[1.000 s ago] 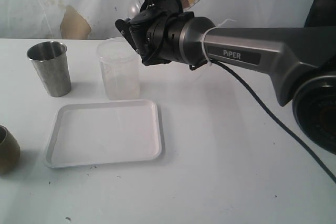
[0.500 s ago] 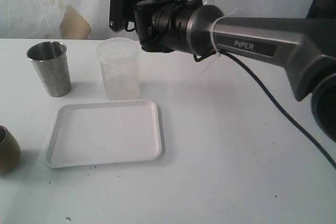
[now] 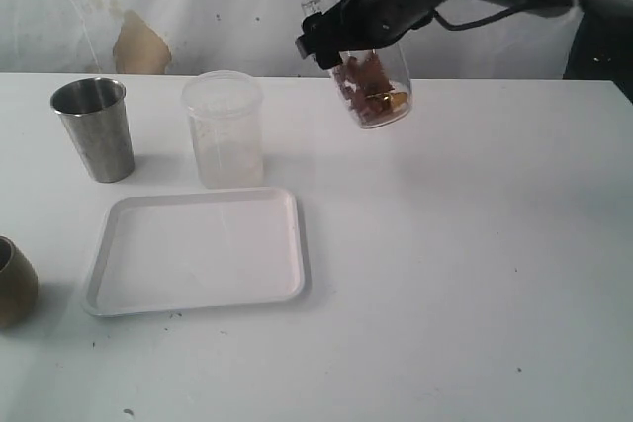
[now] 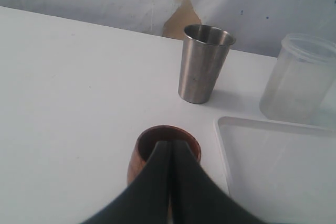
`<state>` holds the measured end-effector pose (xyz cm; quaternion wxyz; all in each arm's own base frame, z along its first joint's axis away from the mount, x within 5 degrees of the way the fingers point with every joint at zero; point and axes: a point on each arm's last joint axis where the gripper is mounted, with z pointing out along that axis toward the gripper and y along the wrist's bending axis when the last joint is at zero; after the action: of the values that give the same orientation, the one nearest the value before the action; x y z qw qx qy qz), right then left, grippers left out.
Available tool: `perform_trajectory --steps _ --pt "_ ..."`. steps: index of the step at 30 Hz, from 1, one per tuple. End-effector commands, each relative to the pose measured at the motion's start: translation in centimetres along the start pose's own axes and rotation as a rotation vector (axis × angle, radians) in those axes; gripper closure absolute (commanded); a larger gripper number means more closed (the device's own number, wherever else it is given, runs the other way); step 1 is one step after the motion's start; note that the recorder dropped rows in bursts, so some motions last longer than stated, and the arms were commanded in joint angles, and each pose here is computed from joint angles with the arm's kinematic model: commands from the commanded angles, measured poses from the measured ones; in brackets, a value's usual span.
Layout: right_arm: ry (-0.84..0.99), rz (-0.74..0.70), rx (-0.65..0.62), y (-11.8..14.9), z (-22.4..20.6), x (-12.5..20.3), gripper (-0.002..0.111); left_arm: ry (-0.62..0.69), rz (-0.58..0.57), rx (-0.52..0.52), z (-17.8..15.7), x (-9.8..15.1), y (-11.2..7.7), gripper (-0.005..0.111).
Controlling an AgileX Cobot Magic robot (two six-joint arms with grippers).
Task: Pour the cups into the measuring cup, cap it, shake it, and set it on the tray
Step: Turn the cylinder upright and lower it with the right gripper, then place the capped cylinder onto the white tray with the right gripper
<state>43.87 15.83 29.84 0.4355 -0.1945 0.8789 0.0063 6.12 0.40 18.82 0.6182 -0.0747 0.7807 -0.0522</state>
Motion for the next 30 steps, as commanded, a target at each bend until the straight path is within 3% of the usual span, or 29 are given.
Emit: perform_trajectory --steps 1,12,16,20,27,30 --pt "-0.186 0.173 -0.061 -1.1 -2.3 -0.1 0.108 -0.003 0.006 0.006 0.0 0.1 0.0 0.106" --pt "-0.553 0.394 -0.096 -0.4 -4.4 5.9 0.108 -0.003 0.006 0.006 0.0 0.1 0.0 0.106" --pt "-0.712 0.447 -0.177 0.4 -4.8 8.7 0.108 -0.003 0.006 0.006 0.0 0.1 0.0 0.106" --pt "-0.851 0.376 -0.307 1.8 -5.8 10.2 0.108 -0.003 0.006 0.006 0.0 0.1 0.0 0.106" --pt "-0.800 0.141 -0.573 5.4 -6.3 10.9 0.108 -0.003 0.006 0.006 0.0 0.1 0.0 0.106" --pt "-0.779 0.121 -0.631 7.4 -6.2 11.3 0.108 -0.003 0.006 0.006 0.0 0.1 0.0 0.106"
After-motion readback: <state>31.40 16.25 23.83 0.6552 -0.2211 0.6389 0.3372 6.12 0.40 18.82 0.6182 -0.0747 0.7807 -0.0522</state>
